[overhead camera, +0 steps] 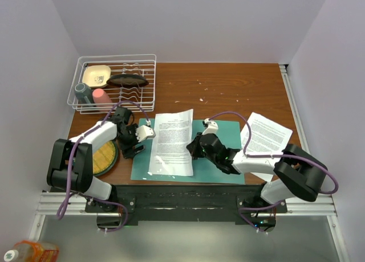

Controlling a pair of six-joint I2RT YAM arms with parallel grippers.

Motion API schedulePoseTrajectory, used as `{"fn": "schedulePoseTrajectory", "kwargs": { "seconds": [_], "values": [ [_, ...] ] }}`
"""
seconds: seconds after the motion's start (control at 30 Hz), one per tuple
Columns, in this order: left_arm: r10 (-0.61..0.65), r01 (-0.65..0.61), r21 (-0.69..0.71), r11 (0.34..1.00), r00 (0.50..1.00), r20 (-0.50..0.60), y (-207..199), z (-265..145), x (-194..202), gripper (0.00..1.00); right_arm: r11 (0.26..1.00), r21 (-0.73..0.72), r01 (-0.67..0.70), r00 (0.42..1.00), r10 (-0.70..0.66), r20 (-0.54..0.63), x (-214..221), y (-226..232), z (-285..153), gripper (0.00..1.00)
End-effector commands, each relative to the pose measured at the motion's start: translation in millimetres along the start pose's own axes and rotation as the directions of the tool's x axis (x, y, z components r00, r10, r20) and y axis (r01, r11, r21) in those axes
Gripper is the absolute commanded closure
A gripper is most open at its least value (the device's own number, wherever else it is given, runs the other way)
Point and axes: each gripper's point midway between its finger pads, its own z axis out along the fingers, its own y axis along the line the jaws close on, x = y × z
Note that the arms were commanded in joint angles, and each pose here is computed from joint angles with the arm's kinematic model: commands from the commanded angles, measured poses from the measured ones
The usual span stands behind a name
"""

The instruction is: Put the files into the folder

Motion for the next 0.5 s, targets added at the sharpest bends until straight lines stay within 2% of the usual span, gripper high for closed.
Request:
{"fn": "schedulePoseTrajectory", "kwargs": {
  "seconds": [0.0,0.47],
  "values": [
    [-0.033,0.035,0.082,0.996,0.999,-0.015,-22.4,13.1,10.2,0.17,0.999,-0.008,-0.045,0.998,0.046,0.048,-3.4,9.4,-3.8,1.0],
    [-0.036,0.036,0.08,0.996,0.999,-0.008,-23.4,11.4,9.3,0.17,1.0,-0.014,-0.007,1.0,0.007,0.009,14.5,16.5,14.5,1.0]
  ]
}}
